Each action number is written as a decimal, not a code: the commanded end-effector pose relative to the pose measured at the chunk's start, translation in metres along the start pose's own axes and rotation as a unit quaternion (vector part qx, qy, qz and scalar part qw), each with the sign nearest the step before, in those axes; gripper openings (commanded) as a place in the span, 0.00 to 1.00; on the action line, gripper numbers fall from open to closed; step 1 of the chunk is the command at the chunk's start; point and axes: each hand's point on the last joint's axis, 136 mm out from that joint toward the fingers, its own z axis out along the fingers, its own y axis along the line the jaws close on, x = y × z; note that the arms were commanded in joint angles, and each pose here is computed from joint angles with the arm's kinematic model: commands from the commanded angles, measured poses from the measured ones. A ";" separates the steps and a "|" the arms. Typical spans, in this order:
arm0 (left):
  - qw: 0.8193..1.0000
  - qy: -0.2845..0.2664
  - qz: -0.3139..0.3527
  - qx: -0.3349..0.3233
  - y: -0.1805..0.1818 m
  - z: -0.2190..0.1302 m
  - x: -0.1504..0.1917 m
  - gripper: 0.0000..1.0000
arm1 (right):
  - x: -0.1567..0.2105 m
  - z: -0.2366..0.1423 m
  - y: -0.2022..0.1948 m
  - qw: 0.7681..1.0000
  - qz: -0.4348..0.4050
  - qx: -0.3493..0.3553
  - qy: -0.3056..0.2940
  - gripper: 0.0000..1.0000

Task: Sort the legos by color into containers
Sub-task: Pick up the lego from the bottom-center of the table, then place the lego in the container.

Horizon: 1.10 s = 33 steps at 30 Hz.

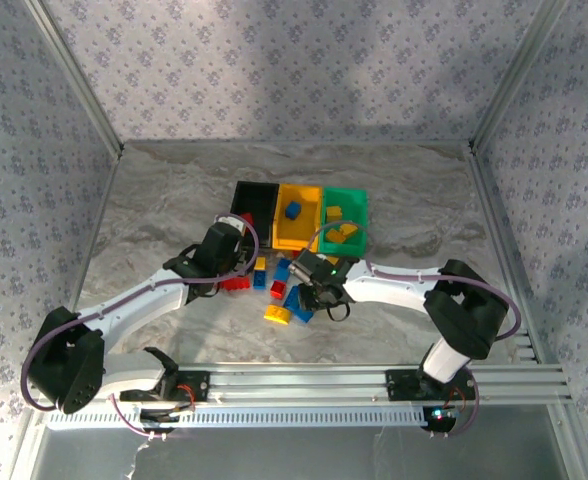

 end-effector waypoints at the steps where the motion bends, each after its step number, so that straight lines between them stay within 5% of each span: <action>1: 1.000 -0.013 -0.009 -0.012 0.008 -0.002 -0.003 0.66 | -0.018 -0.022 -0.001 1.000 -0.009 0.008 -0.026 0.37; 14: 0.999 -0.009 -0.009 -0.030 0.016 0.003 0.001 0.66 | -0.184 -0.049 -0.010 0.991 0.009 -0.021 -0.133 0.38; 18: 0.999 -0.010 -0.013 -0.032 0.018 0.003 0.001 0.66 | -0.210 -0.045 -0.011 0.991 0.004 -0.011 -0.136 0.50; 24: 0.999 -0.014 -0.016 -0.026 0.017 0.001 0.000 0.66 | -0.201 -0.052 -0.012 0.990 0.008 -0.024 -0.141 0.54; 33: 0.998 -0.021 0.001 0.063 -0.013 -0.003 -0.002 0.66 | -0.128 -0.063 -0.065 0.988 0.038 0.012 -0.151 0.54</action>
